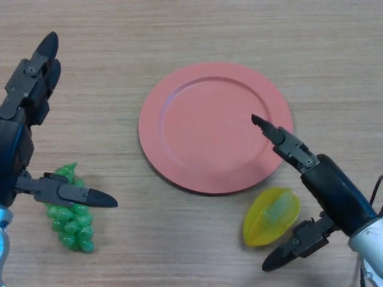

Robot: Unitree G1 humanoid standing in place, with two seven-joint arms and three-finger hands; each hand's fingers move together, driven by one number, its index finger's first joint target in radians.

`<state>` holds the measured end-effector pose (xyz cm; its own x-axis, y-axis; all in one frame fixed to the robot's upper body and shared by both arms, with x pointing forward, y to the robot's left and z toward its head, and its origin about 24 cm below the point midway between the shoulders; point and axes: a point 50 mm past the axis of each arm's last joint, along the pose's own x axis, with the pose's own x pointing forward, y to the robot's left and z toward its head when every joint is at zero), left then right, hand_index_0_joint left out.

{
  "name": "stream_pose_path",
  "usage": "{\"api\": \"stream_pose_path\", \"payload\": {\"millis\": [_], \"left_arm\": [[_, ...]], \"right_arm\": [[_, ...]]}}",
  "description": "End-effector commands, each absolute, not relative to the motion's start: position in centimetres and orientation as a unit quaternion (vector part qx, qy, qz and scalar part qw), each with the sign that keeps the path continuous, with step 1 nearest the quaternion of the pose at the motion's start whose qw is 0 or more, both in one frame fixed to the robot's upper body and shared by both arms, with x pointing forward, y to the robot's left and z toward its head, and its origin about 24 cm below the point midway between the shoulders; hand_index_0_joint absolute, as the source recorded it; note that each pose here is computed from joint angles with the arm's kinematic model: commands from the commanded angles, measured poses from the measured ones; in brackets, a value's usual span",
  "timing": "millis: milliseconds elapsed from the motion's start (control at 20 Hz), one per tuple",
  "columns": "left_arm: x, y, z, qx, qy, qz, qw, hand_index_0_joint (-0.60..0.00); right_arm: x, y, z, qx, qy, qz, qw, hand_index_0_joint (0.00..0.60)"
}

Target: Pick up the yellow starfruit and place it on the plate

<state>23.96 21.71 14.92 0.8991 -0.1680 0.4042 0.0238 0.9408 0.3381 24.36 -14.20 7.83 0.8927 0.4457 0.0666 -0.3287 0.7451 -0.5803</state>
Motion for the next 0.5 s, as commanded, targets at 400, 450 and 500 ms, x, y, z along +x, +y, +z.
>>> {"api": "stream_pose_path", "payload": {"millis": [400,450,500], "left_arm": [[22.8,22.2,18.3,0.185,-0.305,-0.02,0.934,0.0],[22.8,22.2,18.2,0.185,-0.304,-0.021,0.934,0.0],[22.8,22.1,18.2,0.187,-0.303,-0.023,0.934,0.0]], "right_arm": [[25.2,-15.6,7.6,-0.348,-0.207,0.16,0.9,0.0],[25.4,-15.8,7.4,-0.355,-0.209,0.155,0.898,0.0],[25.5,-16.1,7.1,-0.351,-0.207,0.145,0.902,0.0]]}}
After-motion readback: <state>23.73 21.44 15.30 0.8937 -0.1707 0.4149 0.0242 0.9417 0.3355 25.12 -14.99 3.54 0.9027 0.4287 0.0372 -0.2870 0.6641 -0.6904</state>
